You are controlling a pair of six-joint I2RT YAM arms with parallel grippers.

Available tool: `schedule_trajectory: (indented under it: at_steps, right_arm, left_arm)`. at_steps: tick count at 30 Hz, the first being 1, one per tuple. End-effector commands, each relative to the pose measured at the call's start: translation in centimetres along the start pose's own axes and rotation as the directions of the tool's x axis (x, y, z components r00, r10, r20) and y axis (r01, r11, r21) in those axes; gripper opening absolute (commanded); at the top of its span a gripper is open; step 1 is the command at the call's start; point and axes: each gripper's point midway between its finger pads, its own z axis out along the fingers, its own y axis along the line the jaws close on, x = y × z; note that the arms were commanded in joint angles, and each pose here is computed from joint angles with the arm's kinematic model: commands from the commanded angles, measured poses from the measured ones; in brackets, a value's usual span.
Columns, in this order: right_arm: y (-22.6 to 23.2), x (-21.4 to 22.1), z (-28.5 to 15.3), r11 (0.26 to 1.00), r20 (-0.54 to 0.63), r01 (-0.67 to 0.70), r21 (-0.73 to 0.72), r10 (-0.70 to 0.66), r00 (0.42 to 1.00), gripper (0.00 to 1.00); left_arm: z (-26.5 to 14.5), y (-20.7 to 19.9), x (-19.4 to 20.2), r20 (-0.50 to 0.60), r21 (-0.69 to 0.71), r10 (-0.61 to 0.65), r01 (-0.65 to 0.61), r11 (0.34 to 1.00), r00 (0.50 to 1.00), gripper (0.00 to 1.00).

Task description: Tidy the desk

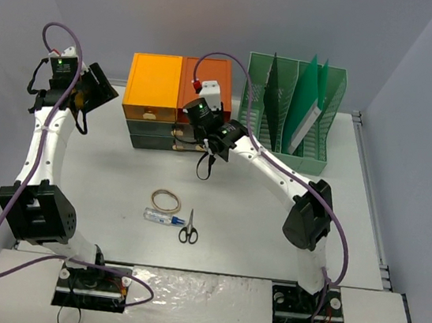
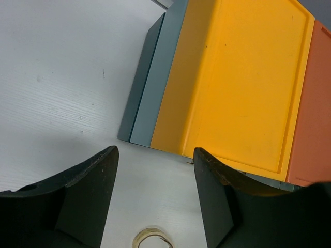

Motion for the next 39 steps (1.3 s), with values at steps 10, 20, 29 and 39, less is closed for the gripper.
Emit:
schedule_trajectory:
  at_steps: [10, 20, 29, 39]
  right_arm:
    - [0.1, 0.1, 0.6, 1.0, -0.01, -0.008, -0.017, 0.008, 1.0, 0.2]
    - [-0.3, -0.4, 0.4, 1.0, 0.003, -0.015, -0.006, 0.015, 1.0, 0.46]
    - [-1.3, -1.1, -0.6, 0.999, 0.02, -0.029, 0.014, 0.028, 0.999, 0.55]
    - [-3.1, -6.1, -5.0, 0.994, 0.131, -0.107, -0.001, 0.106, 0.986, 0.58]
  left_arm:
    - [-1.2, -1.8, -3.2, 0.102, 0.061, 0.009, -0.015, 0.998, 0.995, 0.56]
    - [-1.3, -1.9, -3.3, 0.104, 0.062, 0.01, -0.016, 0.998, 0.994, 0.56]
    - [-1.4, -2.0, -3.4, 0.106, 0.066, 0.012, -0.019, 0.998, 0.994, 0.56]
    - [-0.2, -2.6, -3.4, 0.088, 0.107, -0.008, -0.001, 0.994, 0.996, 0.56]
